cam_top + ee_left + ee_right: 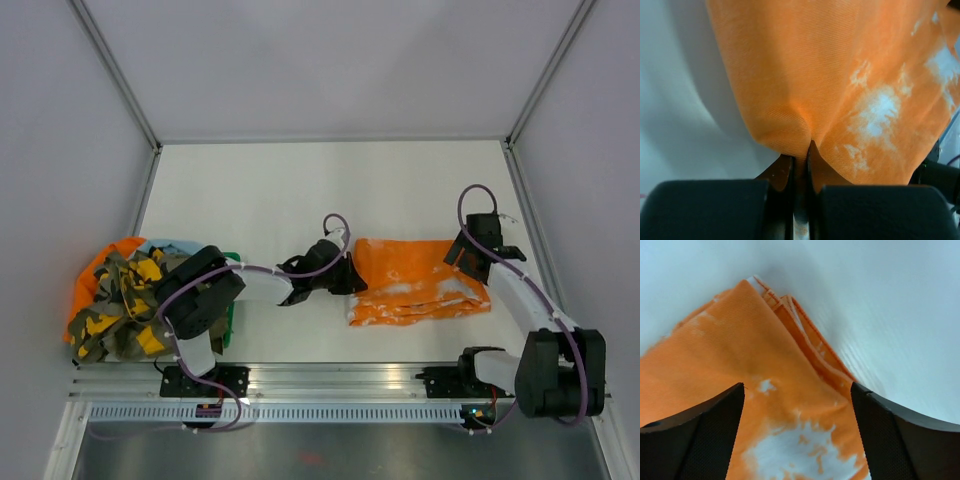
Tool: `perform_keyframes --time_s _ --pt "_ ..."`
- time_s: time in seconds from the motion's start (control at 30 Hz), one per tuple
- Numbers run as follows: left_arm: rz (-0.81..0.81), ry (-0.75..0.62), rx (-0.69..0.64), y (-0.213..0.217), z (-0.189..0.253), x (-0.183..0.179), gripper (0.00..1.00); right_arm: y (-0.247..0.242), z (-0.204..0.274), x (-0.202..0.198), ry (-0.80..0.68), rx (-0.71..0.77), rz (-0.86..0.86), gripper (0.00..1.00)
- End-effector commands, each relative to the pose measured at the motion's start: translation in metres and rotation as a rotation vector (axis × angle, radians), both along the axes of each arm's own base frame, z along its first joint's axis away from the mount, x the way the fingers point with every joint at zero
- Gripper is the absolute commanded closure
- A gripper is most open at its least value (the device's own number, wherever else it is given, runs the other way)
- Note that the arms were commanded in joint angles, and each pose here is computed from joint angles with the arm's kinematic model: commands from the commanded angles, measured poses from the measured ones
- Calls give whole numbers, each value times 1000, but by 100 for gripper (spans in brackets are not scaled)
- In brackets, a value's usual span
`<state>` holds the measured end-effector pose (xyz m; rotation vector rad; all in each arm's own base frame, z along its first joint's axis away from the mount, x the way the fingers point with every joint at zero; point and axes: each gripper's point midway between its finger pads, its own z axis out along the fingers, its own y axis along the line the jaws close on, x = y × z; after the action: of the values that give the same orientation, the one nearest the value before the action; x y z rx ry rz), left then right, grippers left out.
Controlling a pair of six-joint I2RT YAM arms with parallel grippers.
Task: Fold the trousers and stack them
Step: Neatly place the folded trousers to the corner
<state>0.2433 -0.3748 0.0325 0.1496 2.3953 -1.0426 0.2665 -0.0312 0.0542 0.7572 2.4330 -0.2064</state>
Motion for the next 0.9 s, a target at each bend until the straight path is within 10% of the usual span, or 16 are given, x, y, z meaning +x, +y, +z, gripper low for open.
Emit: perform_keyframes --time_s 0.0,0.23,0.6,0.87 --pt "-119 26 -40 -35 -2 -44 98 -24 52 -7 -117 -95 -122 6" --pt "-319 6 -73 -82 -5 -82 98 3 200 42 -531 -5 43 2" --pt "-185 47 11 -110 -6 -75 98 25 81 84 -322 100 116 2" --pt "-153 91 -58 -140 11 -94 98 42 159 97 -541 149 201 2"
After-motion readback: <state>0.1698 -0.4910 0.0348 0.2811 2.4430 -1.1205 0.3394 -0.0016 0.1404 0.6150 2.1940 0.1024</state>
